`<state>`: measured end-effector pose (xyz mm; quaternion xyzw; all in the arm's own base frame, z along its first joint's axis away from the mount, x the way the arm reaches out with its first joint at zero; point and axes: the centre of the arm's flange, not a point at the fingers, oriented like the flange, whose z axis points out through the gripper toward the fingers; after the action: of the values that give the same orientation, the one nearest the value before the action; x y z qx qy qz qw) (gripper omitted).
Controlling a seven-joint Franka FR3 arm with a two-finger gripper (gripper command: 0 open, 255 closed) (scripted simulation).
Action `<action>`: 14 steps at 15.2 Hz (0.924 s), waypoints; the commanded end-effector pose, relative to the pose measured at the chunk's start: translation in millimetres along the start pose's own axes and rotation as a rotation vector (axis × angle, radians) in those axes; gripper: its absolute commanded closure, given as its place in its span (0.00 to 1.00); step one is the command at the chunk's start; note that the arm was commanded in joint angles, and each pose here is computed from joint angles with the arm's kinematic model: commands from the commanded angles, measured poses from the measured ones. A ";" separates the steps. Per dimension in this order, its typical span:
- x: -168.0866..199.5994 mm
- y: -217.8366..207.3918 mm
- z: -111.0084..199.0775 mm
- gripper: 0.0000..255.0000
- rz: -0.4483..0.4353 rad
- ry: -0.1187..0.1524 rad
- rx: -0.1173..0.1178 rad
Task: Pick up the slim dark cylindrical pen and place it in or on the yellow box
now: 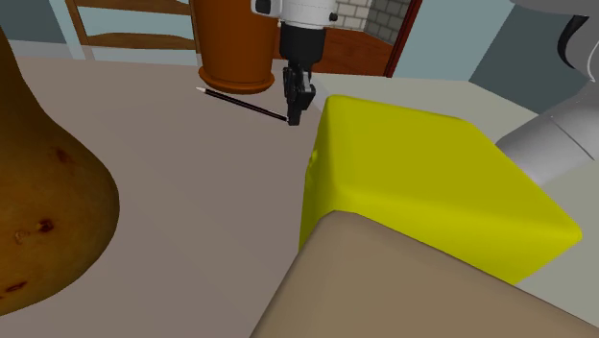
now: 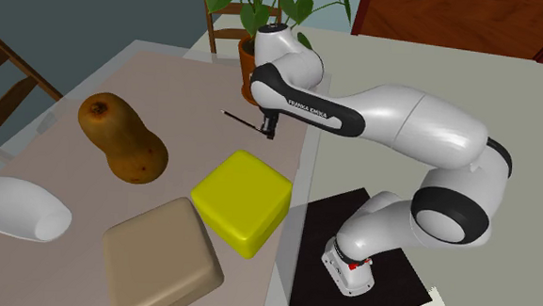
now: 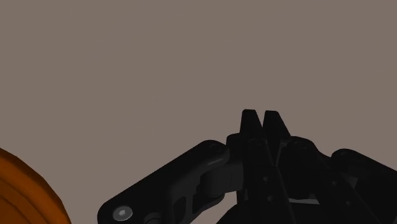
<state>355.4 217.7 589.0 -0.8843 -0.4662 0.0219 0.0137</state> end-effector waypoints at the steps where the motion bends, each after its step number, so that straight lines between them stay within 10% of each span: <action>1: 0.9 -0.6 -6.7 1.00 -0.002 -0.004 0.003; 14: -0.8 -3.6 -75.3 1.00 -0.002 -0.004 0.003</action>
<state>355.6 219.7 658.5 -0.8839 -0.4668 0.0238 0.0141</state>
